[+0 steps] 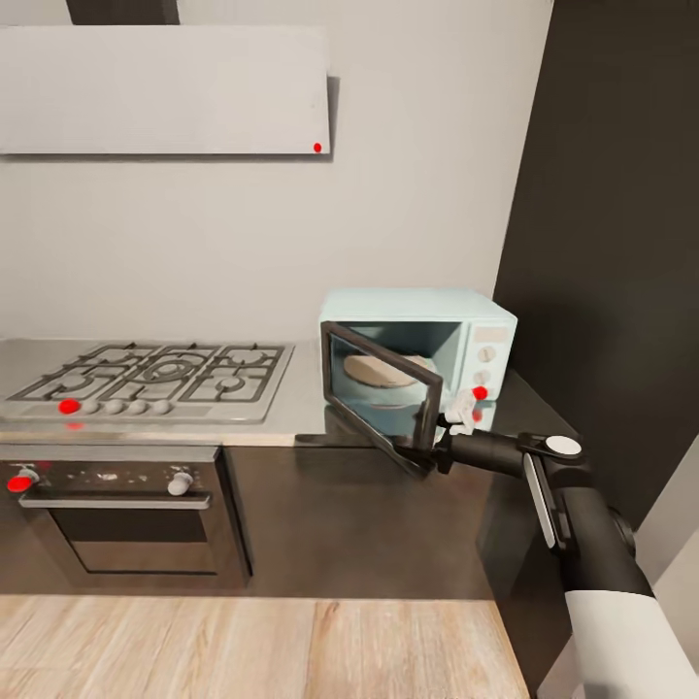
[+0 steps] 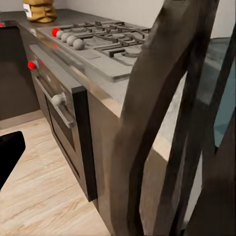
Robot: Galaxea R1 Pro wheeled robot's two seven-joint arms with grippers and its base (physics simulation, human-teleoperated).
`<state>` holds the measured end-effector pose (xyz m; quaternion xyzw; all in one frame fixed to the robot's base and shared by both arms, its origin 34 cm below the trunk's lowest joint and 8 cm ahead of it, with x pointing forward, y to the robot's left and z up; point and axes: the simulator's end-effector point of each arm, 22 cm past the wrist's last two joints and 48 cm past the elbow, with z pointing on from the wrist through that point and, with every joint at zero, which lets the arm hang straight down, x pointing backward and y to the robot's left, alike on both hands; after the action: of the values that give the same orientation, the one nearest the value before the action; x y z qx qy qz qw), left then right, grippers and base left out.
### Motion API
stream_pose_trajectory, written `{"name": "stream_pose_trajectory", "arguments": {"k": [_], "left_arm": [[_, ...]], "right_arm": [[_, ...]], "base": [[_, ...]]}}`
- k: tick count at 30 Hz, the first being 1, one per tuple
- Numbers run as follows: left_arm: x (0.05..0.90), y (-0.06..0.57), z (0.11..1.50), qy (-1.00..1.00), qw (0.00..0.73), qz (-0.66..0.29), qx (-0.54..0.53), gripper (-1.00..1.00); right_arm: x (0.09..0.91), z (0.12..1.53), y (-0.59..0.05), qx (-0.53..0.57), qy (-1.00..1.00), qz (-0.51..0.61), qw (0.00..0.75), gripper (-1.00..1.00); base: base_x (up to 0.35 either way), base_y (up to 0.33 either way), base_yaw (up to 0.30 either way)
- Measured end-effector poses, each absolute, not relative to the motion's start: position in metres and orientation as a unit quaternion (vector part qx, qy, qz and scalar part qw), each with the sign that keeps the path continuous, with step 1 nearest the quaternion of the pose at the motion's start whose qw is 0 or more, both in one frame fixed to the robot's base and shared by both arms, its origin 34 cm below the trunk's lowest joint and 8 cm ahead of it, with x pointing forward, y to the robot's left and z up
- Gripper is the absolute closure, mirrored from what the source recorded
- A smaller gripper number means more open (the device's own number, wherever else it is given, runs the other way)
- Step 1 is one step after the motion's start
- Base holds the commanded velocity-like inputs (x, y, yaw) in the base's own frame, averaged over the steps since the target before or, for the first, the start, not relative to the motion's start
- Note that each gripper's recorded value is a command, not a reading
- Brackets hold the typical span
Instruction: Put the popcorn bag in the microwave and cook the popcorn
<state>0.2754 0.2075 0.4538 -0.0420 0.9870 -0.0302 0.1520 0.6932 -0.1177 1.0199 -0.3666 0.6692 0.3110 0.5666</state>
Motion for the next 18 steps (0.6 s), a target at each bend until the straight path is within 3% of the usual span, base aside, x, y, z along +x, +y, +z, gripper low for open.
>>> {"name": "stream_pose_trajectory", "arguments": {"k": [18], "left_arm": [[0.2747,0.2071,0.4536,0.987,0.152,-0.031,-0.041,-1.00]], "right_arm": [[0.6934,1.0201,-0.1177,-0.367,0.669,0.310,0.567,-1.00]], "base": [[-0.057,0.107,0.000]]}}
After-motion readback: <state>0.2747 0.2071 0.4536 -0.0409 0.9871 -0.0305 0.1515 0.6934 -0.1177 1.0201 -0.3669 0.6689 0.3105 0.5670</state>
